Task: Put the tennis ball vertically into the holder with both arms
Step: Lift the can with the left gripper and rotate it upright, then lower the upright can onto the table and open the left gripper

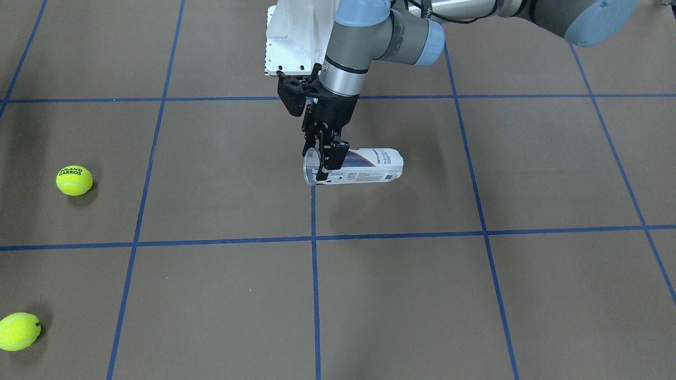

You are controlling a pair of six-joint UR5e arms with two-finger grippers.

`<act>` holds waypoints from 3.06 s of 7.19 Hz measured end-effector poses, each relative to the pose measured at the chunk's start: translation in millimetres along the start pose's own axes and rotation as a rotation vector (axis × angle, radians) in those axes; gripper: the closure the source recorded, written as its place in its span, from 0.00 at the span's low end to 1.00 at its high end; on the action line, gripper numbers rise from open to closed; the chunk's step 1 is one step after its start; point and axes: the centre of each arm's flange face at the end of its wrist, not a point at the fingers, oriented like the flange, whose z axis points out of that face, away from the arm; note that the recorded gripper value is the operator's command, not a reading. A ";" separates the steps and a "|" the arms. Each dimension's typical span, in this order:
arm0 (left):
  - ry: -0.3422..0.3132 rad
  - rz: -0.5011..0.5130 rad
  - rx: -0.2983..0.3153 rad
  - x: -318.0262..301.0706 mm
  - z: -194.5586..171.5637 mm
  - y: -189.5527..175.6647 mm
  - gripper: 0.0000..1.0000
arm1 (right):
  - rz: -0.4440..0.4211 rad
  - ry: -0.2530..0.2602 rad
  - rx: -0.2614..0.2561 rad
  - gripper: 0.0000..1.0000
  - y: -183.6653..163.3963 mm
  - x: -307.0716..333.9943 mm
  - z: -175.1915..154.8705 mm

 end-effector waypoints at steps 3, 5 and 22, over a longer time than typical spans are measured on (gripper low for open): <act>-0.155 -0.313 0.442 -26.4 -30.7 -14.5 0.78 | -0.013 -0.002 0.014 0.01 -5.4 -7.3 -7.0; -0.287 -0.426 0.636 -45.6 -26.4 12.7 0.79 | -0.015 -0.003 0.015 0.01 -5.8 -8.3 -7.5; -0.348 -0.571 0.848 -20.3 39.2 106.8 0.00 | -0.013 -0.005 0.012 0.01 -5.4 -6.9 -5.9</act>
